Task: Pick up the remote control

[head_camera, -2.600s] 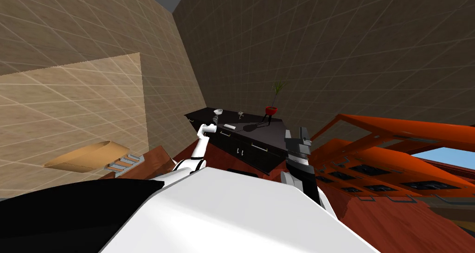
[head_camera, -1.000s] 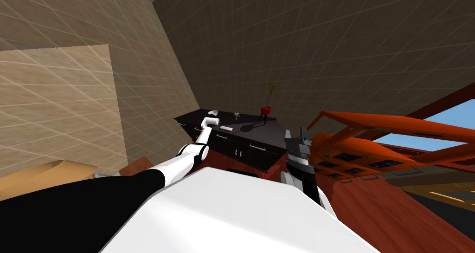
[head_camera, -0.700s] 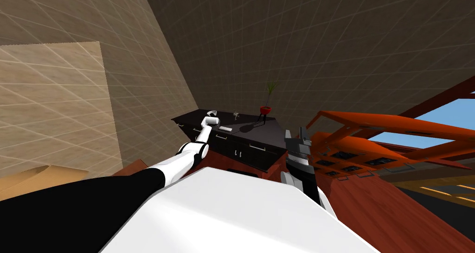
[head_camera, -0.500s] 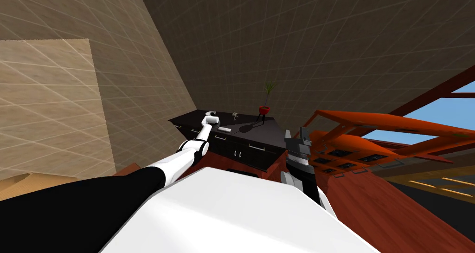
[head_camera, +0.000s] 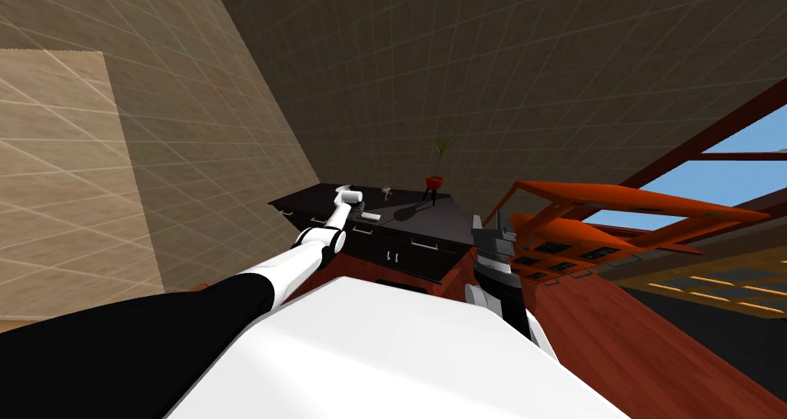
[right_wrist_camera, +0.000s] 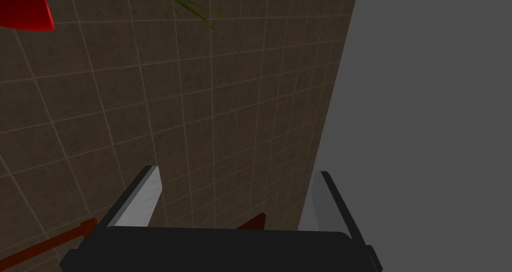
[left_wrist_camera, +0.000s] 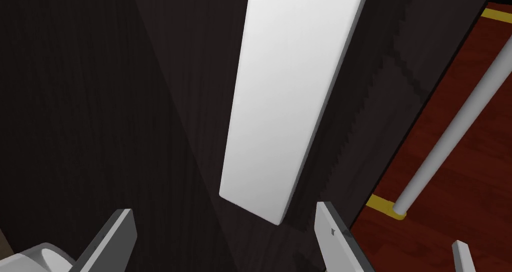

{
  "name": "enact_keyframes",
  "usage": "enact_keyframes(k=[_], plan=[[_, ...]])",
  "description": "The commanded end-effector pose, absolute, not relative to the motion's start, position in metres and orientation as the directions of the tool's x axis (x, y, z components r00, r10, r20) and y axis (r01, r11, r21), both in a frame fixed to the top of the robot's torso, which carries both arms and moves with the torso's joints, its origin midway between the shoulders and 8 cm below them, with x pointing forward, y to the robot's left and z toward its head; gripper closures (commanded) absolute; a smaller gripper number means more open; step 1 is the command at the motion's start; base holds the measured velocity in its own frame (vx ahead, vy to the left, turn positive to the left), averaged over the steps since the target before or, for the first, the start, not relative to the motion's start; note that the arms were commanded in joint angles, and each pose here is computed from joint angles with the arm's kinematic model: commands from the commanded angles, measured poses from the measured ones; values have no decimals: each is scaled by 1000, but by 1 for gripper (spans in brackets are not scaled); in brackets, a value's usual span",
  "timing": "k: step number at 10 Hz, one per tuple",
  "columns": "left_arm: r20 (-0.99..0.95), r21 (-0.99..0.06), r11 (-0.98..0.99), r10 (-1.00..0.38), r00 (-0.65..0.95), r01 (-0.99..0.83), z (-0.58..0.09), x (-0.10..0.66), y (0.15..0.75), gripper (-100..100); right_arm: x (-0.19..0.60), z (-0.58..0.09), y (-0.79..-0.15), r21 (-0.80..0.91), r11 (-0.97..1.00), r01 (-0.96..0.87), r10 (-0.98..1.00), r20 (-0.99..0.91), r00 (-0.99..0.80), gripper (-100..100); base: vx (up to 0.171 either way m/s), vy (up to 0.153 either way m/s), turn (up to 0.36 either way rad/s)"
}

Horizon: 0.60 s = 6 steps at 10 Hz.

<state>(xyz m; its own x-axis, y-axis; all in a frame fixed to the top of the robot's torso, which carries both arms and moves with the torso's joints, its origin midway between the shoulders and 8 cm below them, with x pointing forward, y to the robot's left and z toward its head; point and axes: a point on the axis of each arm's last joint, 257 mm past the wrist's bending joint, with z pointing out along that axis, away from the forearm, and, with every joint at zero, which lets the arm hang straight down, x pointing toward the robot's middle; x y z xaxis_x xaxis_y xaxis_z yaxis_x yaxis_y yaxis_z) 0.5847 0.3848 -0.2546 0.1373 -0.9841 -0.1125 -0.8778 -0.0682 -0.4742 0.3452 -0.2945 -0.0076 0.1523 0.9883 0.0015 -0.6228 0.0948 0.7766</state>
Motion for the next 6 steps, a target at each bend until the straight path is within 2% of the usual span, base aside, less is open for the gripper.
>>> enact_keyframes(k=[1, 6], plan=[[-102, -414, -88, -985, 142, -906, -263, 573, 384, -100, 345, -8, -294, 777, 95, -623, 988, 1, 152, 0, 40, 29, -69], [-55, -232, -148, -985, 165, -961, -276, 538, 379, -100, 345, -8, -295, 777, 95, -623, 988, 1, 152, 0, 38, 18, -97]])
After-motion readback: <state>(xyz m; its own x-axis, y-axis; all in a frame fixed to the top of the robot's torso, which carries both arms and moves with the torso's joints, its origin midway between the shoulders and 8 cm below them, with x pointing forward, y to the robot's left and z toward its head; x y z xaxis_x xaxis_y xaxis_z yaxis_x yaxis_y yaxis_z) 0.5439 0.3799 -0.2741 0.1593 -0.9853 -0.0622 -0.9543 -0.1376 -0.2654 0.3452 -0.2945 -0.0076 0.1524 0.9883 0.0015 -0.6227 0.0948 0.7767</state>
